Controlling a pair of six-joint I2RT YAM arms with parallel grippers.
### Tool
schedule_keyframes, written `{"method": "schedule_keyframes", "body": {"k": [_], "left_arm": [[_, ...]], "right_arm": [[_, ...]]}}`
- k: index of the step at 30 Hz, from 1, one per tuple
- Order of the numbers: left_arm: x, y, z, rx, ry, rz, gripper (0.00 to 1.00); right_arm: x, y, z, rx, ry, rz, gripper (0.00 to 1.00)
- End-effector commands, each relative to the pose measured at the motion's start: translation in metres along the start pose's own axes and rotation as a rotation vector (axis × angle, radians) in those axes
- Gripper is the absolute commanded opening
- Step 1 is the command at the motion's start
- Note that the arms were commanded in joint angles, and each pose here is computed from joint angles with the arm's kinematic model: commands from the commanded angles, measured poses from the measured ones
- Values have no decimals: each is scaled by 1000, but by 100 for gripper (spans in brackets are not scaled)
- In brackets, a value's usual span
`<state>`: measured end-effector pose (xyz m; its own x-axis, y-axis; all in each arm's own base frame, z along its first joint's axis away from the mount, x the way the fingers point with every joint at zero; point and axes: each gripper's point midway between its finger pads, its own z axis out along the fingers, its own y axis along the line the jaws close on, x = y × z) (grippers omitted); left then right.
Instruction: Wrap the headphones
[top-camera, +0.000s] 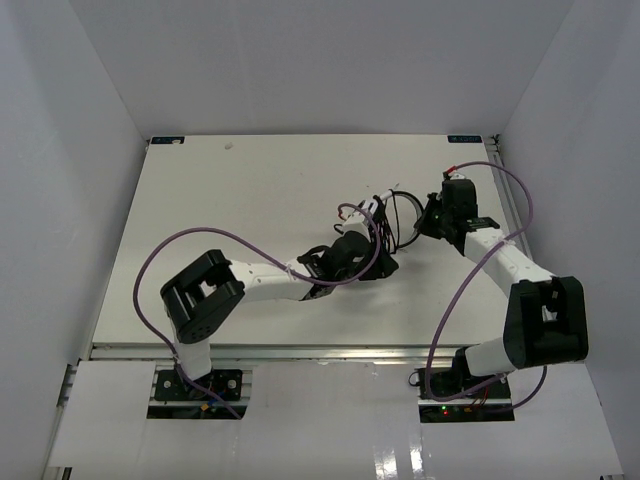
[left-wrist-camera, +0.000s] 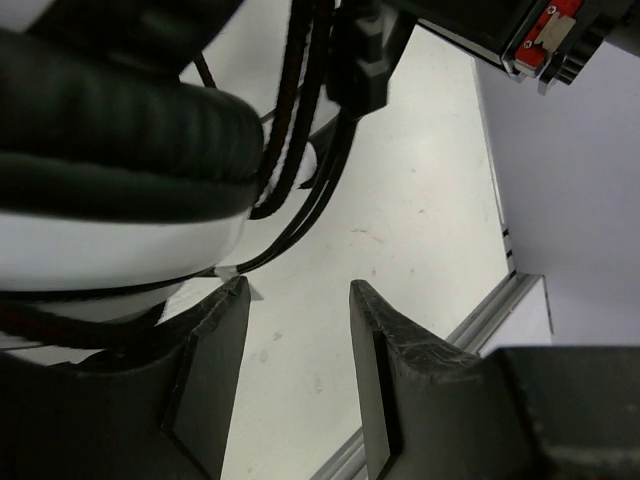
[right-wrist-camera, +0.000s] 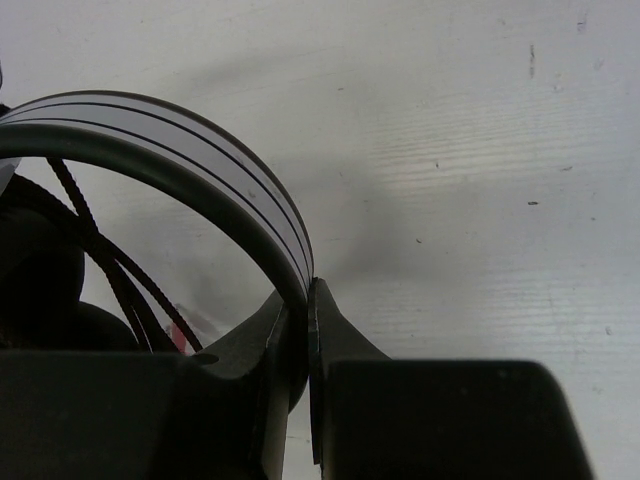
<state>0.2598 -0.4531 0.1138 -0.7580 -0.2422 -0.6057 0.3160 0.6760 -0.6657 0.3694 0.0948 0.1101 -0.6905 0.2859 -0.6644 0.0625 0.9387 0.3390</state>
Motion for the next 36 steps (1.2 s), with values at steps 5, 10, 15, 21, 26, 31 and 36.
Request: {"method": "schedule_keyframes", "body": {"k": [5, 10, 15, 21, 26, 31, 36], "left_arm": [[-3, 24, -21, -17, 3, 49, 61], [-6, 24, -44, -16, 8, 88, 63], [-8, 36, -77, -32, -20, 113, 64], [-9, 49, -114, -50, -29, 158, 67], [-31, 39, -155, -14, -93, 238, 79], [-49, 36, -200, 5, -132, 406, 98], [-50, 49, -237, 4, -147, 505, 98]], "right_arm": [[-24, 29, 40, -125, -4, 23, 7], [-9, 17, 71, -80, 69, 9, 8], [-4, 16, 82, -77, 98, -1, 8], [-4, 15, 77, -91, 97, -64, 69], [-20, 5, 46, -35, 20, -120, 90], [-17, 1, -7, -88, 21, -292, 90], [-12, -14, -81, -43, -102, -454, 90]]}}
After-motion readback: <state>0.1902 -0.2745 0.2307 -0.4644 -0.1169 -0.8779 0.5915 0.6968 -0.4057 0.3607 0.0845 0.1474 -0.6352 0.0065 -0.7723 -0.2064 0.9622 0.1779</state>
